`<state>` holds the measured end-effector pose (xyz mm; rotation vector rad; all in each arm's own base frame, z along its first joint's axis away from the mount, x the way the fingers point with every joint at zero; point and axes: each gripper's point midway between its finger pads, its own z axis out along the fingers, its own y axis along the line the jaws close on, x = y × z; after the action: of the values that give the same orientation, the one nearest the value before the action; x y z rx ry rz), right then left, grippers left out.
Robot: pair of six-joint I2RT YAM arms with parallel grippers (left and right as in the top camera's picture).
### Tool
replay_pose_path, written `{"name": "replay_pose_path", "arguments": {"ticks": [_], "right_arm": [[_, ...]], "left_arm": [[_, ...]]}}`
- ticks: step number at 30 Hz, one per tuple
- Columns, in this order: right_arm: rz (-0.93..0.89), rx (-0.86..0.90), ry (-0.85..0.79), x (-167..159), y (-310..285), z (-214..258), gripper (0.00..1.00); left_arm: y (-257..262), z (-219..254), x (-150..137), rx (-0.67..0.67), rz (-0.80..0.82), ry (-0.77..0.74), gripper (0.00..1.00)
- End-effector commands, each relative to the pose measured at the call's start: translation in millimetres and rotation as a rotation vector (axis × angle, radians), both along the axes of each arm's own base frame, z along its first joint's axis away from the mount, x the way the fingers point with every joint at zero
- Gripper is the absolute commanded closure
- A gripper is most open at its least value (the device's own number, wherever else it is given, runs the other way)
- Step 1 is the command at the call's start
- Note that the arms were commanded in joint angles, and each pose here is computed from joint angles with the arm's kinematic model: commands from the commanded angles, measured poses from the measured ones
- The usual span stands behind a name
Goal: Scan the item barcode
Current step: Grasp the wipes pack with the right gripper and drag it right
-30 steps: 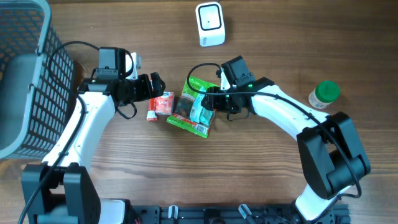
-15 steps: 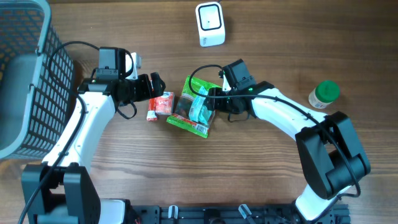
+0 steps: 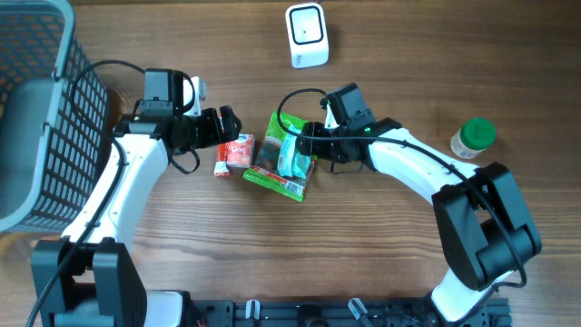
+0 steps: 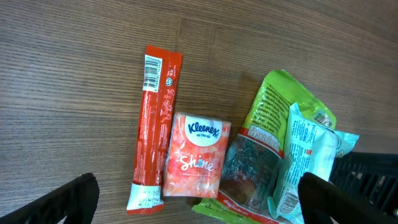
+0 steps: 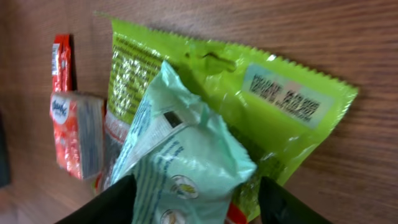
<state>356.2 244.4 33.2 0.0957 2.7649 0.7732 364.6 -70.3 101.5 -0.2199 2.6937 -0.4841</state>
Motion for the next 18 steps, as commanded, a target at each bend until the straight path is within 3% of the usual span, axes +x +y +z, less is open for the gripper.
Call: {"name": "replay_pose_path", "arguments": {"ticks": [1, 5, 10, 11, 14, 15, 18], "right_arm": [[-0.050, -0.057, -0.054, 12, -9, 0, 0.32], [-0.048, -0.048, -0.065, 14, -6, -4, 0.33], [-0.040, -0.039, -0.018, 7, 4, -21, 0.44], [-0.034, -0.040, -0.017, 6, 7, -25, 0.48], [-0.003, -0.049, -0.029, 5, 10, -28, 0.87], [0.020, -0.057, -0.044, 6, 9, -27, 0.96], [0.082, -0.033, -0.071, 7, 9, -18, 0.96]], "left_arm": [[1, 9, 5, -0.008, 0.003, -0.028, 0.00], [1, 9, 5, -0.008, 0.003, -0.028, 0.00], [1, 9, 5, -0.008, 0.003, -0.028, 0.00], [1, 9, 5, -0.008, 0.003, -0.028, 0.00], [1, 9, 5, -0.008, 0.003, -0.028, 0.00], [1, 9, 5, -0.008, 0.003, -0.028, 0.00], [1, 9, 5, -0.008, 0.003, -0.028, 0.00]]}}
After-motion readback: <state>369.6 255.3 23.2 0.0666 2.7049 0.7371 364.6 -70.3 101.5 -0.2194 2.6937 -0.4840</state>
